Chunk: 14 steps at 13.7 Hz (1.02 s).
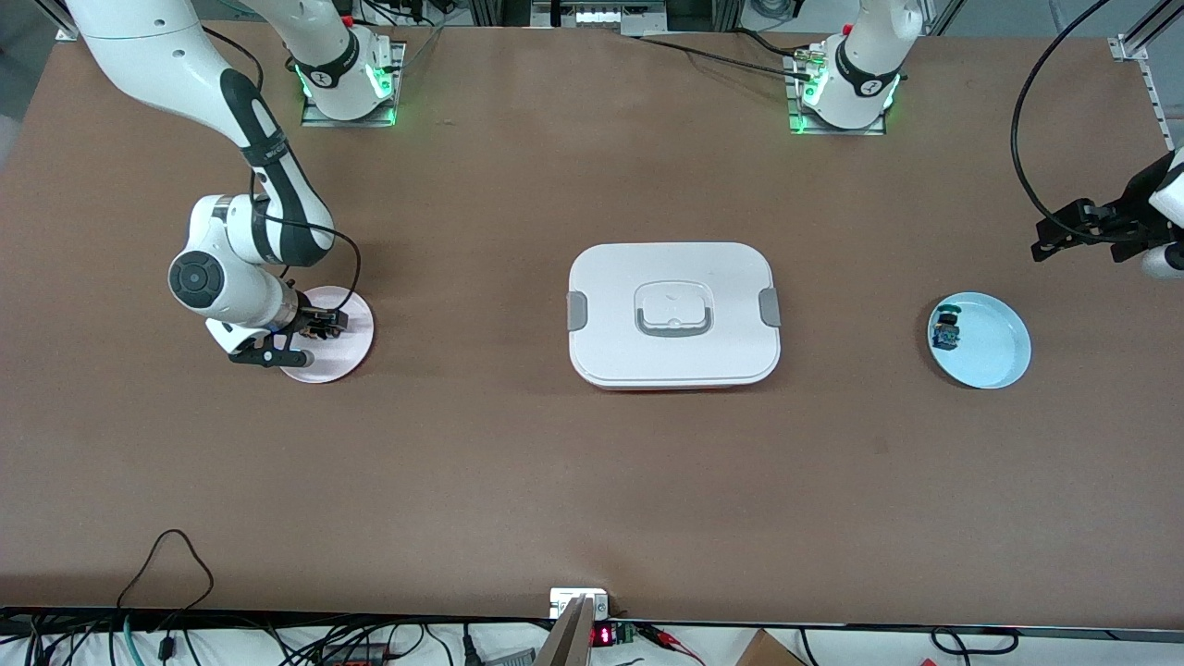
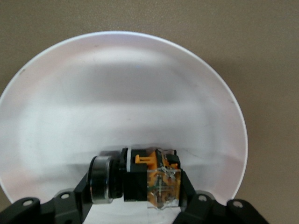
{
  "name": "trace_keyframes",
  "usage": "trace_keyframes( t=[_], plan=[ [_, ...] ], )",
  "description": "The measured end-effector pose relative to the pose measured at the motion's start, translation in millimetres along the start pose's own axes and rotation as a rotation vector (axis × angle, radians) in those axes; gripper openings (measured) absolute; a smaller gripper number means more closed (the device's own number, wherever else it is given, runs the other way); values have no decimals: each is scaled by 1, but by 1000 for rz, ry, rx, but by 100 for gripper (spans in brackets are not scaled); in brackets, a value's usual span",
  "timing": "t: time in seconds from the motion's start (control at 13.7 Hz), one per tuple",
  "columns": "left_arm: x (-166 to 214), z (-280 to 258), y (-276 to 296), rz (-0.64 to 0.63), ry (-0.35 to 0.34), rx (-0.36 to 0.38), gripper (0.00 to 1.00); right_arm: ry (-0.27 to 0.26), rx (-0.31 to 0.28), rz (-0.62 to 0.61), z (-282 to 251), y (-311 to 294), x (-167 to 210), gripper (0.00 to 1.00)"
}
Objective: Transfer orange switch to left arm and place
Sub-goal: 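Close the right gripper on the orange switch, then lift the switch over the box with the right gripper while the left gripper approaches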
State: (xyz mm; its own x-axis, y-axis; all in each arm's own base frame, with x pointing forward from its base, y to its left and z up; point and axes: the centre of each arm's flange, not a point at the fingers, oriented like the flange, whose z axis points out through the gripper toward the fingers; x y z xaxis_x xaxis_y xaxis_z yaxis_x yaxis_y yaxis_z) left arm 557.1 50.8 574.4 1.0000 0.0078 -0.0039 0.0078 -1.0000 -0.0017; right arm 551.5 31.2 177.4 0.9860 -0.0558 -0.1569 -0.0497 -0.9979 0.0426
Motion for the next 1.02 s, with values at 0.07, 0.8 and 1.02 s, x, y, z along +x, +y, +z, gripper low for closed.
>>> trace_keyframes(
  t=[0.07, 0.8, 1.02],
  plan=[
    [0, 0, 0, 0, 0, 0, 100, 0, 0, -2, 0, -1, 0, 73],
    [0, 0, 0, 0, 0, 0, 100, 0, 28, -143, -82, -44, 14, 73],
    [0, 0, 0, 0, 0, 0, 100, -16, 59, -207, -136, -61, 19, 73]
  ],
)
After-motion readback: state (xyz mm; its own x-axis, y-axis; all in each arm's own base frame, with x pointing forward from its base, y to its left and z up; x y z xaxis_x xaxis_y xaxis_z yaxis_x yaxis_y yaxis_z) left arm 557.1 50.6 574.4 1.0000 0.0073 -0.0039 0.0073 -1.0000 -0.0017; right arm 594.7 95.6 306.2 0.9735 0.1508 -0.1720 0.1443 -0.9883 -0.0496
